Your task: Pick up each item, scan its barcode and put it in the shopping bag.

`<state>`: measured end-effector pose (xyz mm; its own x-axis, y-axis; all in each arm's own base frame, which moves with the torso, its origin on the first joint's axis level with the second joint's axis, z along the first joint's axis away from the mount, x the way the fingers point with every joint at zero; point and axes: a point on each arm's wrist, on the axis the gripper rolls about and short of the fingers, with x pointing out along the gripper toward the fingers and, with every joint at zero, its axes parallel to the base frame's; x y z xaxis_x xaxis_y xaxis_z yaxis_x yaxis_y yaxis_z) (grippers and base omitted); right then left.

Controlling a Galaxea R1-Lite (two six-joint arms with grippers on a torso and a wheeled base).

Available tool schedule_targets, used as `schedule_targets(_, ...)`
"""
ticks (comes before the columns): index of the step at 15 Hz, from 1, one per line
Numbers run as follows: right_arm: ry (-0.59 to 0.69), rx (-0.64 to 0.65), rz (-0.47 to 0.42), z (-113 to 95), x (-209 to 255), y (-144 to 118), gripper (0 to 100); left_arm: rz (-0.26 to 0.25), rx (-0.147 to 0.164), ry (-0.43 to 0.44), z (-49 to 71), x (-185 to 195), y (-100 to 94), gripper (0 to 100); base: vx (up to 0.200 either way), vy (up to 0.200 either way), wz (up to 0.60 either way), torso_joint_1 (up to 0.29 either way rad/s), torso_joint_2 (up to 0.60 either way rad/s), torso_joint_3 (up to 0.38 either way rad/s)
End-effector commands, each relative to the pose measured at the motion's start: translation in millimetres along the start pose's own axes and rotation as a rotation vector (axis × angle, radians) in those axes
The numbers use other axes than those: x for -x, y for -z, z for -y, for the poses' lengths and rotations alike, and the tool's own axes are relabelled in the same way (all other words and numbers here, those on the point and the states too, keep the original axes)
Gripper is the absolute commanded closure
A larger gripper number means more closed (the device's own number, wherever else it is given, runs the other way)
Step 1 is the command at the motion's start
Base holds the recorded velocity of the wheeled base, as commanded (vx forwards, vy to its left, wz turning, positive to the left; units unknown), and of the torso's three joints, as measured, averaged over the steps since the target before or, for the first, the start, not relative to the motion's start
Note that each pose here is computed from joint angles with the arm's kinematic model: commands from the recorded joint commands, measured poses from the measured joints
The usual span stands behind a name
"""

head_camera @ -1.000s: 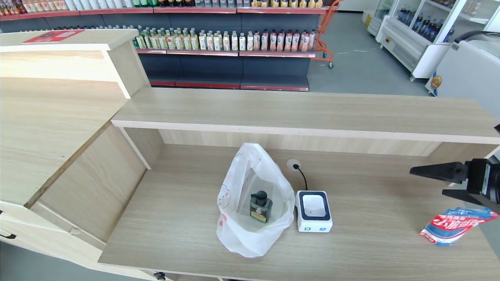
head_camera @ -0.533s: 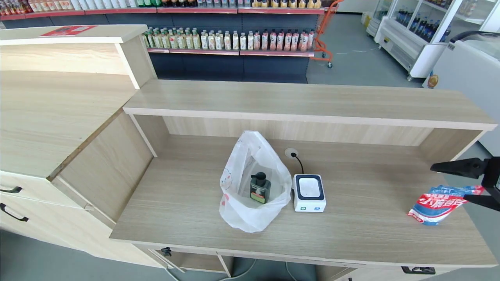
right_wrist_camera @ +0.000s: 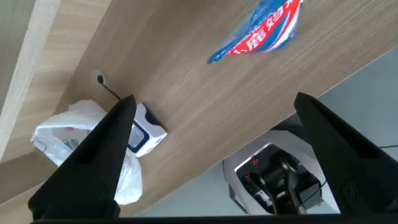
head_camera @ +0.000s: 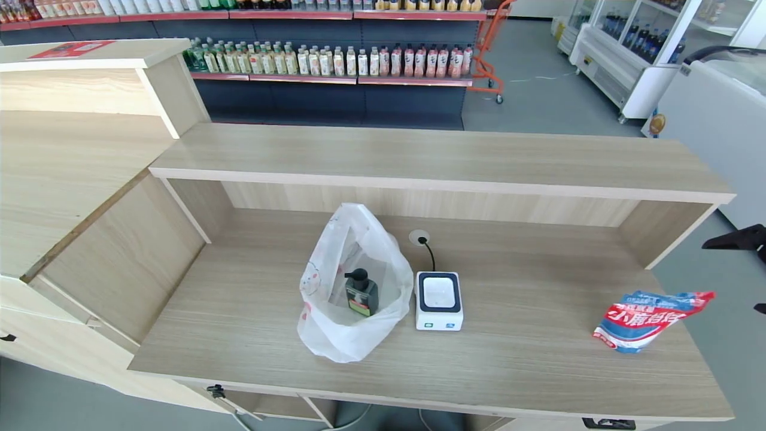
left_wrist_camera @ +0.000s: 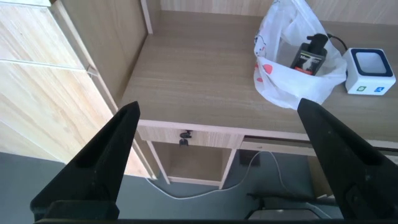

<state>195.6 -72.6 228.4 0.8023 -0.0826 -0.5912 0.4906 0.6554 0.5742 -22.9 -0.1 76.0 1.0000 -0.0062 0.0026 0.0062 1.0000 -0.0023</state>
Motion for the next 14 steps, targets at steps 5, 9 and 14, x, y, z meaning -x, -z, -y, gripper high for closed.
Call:
schedule_targets(5, 0.09, -0.051, -0.003, 8, -17, -9, 0, -0.001, 0.002, 0.0, 0.0, 0, 0.1, 0, 0.0, -0.2, 0.0, 0.005, 0.0, 0.002)
schedule_targets(9, 0.134, -0.13, -0.102, 8, -34, 1, 0, 0.001, 0.005, 0.0, 0.0, 0, 0.0, 0, 0.0, 0.0, 0.0, 0.0, 0.0, 0.0)
schedule_targets(14, 0.237, -0.132, -0.18, -1, -78, 20, 0, 0.001, 0.005, 0.0, 0.0, 0, 0.0, 0, 0.0, 0.0, 0.0, 0.0, 0.0, 0.0)
